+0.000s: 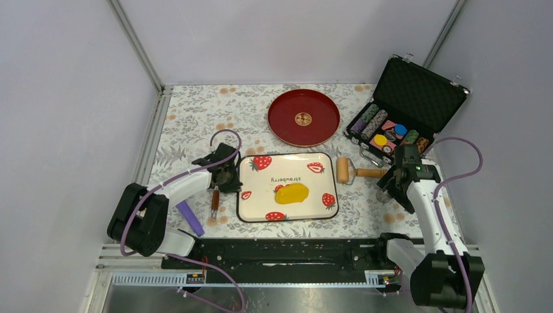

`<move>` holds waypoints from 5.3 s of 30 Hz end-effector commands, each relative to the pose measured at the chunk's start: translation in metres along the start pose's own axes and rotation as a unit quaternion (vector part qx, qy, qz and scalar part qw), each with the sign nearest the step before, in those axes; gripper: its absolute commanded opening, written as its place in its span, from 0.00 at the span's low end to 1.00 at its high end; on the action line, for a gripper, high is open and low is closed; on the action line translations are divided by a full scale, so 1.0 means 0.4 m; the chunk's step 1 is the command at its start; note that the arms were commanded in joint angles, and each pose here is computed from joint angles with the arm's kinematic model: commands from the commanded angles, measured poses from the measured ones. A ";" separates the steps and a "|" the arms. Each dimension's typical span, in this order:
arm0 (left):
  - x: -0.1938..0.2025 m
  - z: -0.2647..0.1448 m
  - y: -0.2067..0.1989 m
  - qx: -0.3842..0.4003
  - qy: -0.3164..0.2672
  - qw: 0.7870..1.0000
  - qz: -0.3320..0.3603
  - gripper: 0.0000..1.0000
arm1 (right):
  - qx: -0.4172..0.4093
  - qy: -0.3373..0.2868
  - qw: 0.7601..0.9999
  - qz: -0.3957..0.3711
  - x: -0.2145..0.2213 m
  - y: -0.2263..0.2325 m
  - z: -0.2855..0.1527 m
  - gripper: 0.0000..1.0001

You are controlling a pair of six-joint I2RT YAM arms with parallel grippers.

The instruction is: Roll out the dumpling wrappers from the dough

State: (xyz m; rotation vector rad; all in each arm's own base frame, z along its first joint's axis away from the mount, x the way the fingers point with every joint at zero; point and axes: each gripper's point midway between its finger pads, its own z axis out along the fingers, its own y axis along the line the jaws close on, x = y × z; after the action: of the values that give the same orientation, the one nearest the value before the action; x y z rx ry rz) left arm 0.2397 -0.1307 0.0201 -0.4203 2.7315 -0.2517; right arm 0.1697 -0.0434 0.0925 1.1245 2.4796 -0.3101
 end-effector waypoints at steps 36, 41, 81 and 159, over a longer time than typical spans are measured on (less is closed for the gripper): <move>0.037 0.018 0.111 -0.093 0.019 0.995 0.025 0.00 | 0.003 0.143 0.988 0.059 0.022 0.070 0.165 0.27; 0.036 0.018 0.110 -0.093 0.018 0.995 0.025 0.00 | -0.013 0.148 0.987 0.054 0.023 0.087 0.169 0.18; 0.038 0.018 0.109 -0.091 0.020 0.995 0.027 0.00 | -0.277 0.123 0.933 -0.193 0.154 0.371 -0.164 0.02; 0.037 0.018 0.108 -0.092 0.019 0.995 0.027 0.00 | -0.227 0.138 0.892 -0.366 0.453 0.599 -0.123 0.00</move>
State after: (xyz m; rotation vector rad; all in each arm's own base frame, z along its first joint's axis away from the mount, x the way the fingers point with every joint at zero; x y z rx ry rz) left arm 0.2399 -0.1307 0.0201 -0.4145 2.7321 -0.2506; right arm 0.2292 0.2524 0.0353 0.0298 2.9391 0.2431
